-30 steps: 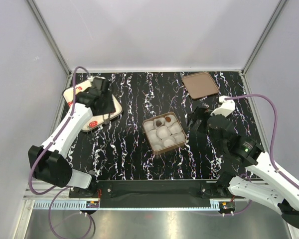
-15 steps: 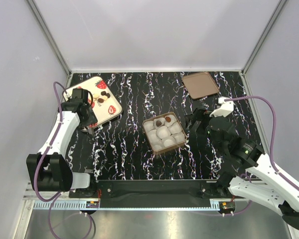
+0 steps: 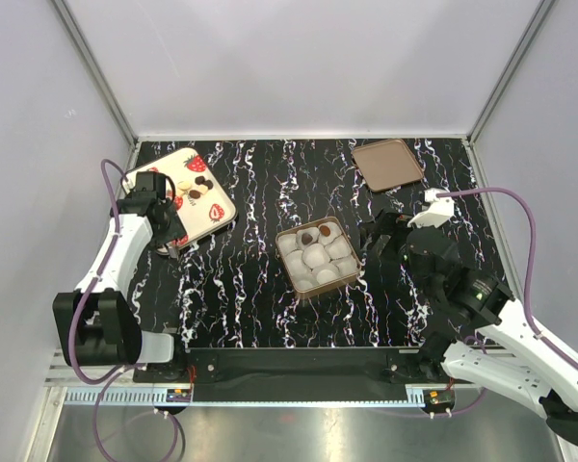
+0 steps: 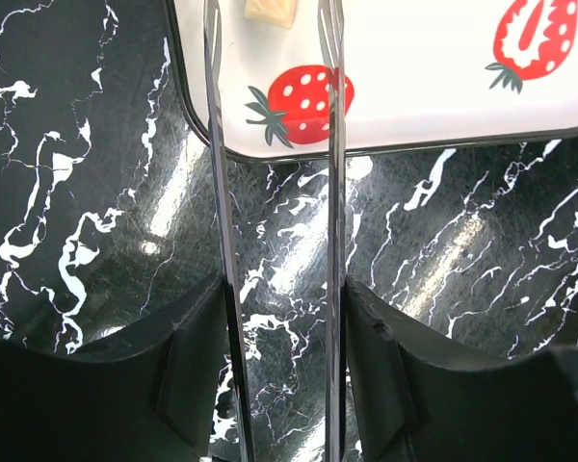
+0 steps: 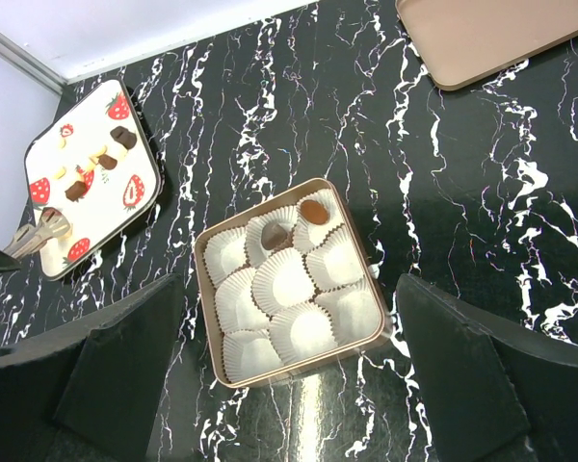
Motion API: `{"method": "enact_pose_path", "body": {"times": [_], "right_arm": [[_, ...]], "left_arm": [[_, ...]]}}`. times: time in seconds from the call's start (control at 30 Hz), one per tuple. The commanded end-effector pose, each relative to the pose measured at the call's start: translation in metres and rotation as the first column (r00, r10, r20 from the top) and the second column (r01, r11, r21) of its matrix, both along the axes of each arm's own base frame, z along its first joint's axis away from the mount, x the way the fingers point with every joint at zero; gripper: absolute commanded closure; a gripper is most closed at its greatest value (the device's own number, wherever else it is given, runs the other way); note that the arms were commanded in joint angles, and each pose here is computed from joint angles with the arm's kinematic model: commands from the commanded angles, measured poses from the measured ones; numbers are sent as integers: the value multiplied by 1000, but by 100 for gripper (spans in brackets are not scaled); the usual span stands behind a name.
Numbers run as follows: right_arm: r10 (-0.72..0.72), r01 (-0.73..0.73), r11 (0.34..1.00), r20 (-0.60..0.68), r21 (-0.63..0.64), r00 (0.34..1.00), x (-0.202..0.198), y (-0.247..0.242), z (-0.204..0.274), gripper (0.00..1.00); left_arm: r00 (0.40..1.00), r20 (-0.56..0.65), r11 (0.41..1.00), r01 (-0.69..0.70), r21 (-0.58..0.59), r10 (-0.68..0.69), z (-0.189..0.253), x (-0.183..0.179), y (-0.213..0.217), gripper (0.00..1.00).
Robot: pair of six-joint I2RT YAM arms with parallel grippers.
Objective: Pack the chocolate
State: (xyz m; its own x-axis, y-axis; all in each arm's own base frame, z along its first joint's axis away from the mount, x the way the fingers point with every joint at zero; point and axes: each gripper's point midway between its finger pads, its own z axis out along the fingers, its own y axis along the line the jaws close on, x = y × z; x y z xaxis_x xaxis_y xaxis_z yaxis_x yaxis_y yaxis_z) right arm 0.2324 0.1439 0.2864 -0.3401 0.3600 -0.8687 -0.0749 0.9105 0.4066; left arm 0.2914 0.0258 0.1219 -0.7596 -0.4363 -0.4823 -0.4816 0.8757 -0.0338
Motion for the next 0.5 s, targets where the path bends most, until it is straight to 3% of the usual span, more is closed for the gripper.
{"method": "enact_pose_path", "body": {"times": [0.0, 0.47], "right_arm": [[-7, 6, 1000, 27, 19, 1000, 5, 2, 8, 0], [-11, 11, 1000, 22, 21, 1000, 6, 3, 6, 0]], "left_arm": [[999, 38, 1000, 3, 2, -3, 1, 10, 4, 49], [999, 16, 999, 35, -12, -35, -7, 12, 2, 54]]}}
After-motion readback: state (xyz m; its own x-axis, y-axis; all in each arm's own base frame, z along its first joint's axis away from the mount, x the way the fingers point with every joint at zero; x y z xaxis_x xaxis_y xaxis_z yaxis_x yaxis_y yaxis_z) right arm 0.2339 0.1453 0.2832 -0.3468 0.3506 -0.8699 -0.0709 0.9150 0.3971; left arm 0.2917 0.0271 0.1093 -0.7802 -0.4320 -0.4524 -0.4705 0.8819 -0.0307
